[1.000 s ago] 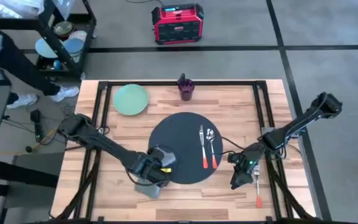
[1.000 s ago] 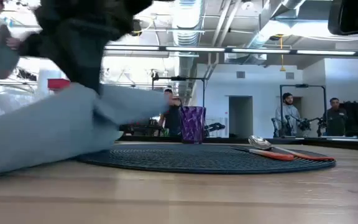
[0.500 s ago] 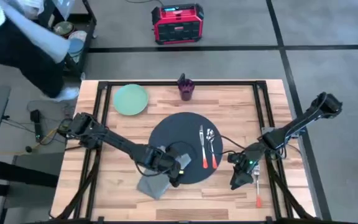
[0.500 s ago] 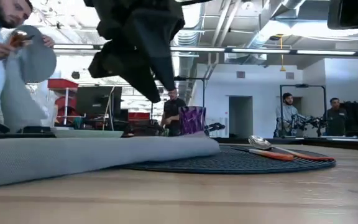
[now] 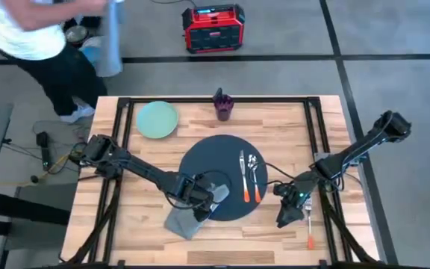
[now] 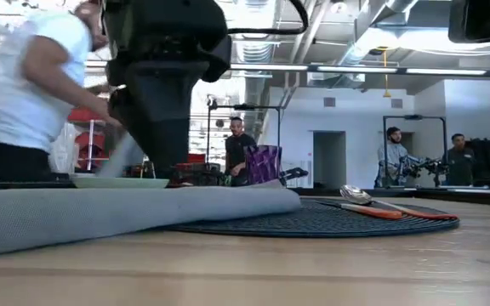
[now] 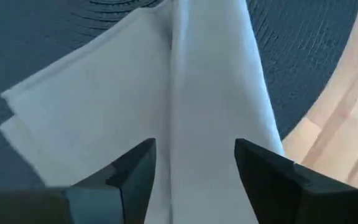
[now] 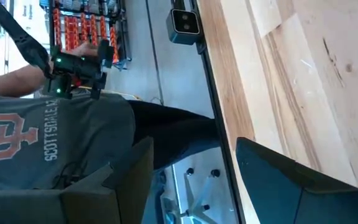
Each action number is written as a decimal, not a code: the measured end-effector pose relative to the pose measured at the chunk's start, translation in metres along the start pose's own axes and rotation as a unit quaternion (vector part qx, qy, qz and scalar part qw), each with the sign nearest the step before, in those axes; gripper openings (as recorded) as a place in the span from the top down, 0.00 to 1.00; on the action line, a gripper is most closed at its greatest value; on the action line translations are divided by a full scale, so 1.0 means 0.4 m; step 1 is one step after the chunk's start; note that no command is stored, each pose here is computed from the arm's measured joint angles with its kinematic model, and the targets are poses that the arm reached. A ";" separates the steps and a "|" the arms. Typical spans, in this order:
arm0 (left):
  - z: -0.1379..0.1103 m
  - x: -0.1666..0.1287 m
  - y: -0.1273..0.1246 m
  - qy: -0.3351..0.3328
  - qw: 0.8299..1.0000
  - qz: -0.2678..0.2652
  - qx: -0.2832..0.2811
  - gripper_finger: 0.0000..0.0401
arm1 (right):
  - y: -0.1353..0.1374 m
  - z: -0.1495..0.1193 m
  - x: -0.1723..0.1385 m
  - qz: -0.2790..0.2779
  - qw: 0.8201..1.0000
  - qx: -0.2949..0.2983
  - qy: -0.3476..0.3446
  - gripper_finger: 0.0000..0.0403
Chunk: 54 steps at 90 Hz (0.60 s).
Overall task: Set table place
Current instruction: Fold the table napkin
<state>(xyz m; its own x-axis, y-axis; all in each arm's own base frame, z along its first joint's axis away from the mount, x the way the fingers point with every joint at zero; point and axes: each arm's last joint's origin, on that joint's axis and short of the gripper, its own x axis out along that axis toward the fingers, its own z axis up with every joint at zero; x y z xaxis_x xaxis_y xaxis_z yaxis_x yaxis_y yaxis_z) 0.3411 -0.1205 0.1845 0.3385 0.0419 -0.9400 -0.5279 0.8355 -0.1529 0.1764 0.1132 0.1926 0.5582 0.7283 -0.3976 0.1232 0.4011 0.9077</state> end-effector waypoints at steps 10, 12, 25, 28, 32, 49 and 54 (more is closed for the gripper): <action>-0.001 0.011 0.005 -0.007 1.000 -0.007 -0.006 0.49 | 0.000 0.000 0.000 0.000 1.000 0.002 0.000 0.47; -0.003 0.015 0.008 -0.006 1.000 -0.006 -0.007 0.49 | 0.000 0.000 0.000 0.000 1.000 0.006 0.000 0.47; -0.002 0.033 0.025 -0.008 1.000 -0.005 -0.020 0.51 | 0.000 0.000 0.000 0.000 1.000 0.016 0.000 0.47; -0.001 0.035 0.028 -0.008 1.000 -0.004 -0.021 0.52 | 0.000 0.000 0.000 0.000 1.000 0.016 0.000 0.47; -0.003 0.041 0.034 -0.006 1.000 0.000 -0.023 0.54 | 0.000 0.000 0.000 0.000 1.000 0.018 0.000 0.47; -0.007 0.058 0.051 -0.005 0.999 0.002 -0.033 0.65 | 0.000 0.000 0.000 0.000 1.000 0.025 0.000 0.47; -0.005 0.058 0.050 -0.007 1.000 -0.001 -0.026 0.69 | 0.000 0.000 0.000 0.000 1.000 0.025 0.000 0.47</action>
<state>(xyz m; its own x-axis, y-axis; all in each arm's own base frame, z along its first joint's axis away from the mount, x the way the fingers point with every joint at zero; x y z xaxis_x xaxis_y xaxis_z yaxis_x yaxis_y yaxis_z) 0.3367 -0.1039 0.1590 0.3499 0.0487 -0.9355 -0.5674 0.8056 -0.1703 0.1764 0.1133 0.1926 0.5583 0.7283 -0.3974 0.1641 0.3726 0.9134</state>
